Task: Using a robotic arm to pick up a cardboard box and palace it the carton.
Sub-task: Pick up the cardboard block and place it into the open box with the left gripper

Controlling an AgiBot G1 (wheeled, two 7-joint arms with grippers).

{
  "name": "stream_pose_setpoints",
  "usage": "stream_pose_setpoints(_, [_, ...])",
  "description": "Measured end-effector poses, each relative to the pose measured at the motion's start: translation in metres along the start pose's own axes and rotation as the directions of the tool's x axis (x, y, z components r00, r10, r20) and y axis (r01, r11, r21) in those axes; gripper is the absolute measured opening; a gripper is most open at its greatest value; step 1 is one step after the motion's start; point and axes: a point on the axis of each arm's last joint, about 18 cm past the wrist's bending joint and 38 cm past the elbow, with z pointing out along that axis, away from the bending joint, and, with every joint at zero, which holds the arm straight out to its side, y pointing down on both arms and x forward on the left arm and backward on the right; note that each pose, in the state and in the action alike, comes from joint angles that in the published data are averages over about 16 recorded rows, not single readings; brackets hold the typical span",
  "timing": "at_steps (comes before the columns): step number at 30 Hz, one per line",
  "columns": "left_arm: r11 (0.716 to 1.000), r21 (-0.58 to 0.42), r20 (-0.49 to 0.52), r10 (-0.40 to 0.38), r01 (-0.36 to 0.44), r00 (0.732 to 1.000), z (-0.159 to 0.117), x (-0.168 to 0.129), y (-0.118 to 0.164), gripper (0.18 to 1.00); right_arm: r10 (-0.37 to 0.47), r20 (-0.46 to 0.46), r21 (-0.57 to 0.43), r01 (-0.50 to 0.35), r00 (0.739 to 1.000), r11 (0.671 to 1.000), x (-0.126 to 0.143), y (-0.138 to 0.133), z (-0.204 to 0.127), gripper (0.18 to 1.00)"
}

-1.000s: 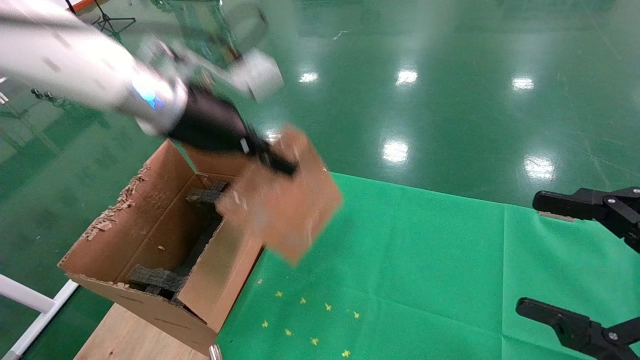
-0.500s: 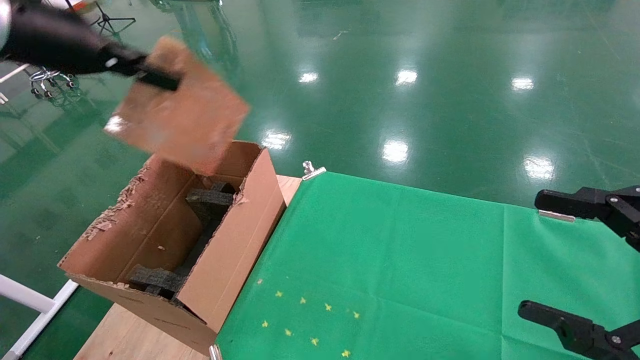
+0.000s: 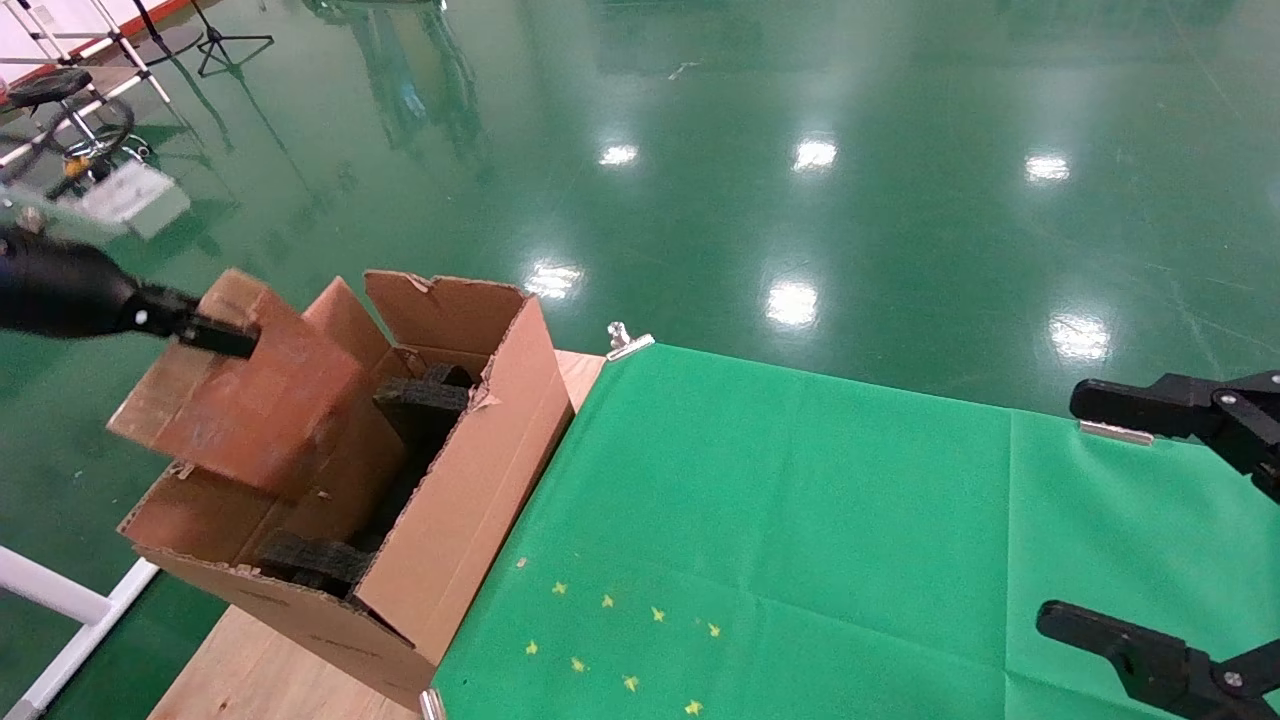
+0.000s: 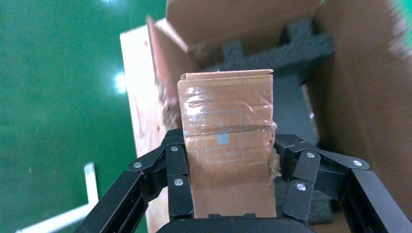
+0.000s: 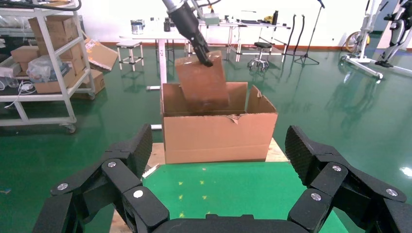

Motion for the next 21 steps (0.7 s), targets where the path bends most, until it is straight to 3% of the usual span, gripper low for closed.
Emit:
stream_pose_setpoints(9, [0.997, -0.067, 0.040, -0.026, 0.029, 0.999, 0.043, -0.011, 0.037, 0.375, 0.000, 0.000, 0.000, 0.000, 1.000, 1.000, 0.000, 0.000, 0.000, 1.001])
stream_pose_setpoints(21, [0.988, -0.147, 0.054, -0.036, 0.044, 0.998, 0.102, 0.006, 0.074, 0.368, 0.000, 0.000, 0.000, 0.000, 1.000, 1.000, 0.000, 0.000, 0.000, 1.001])
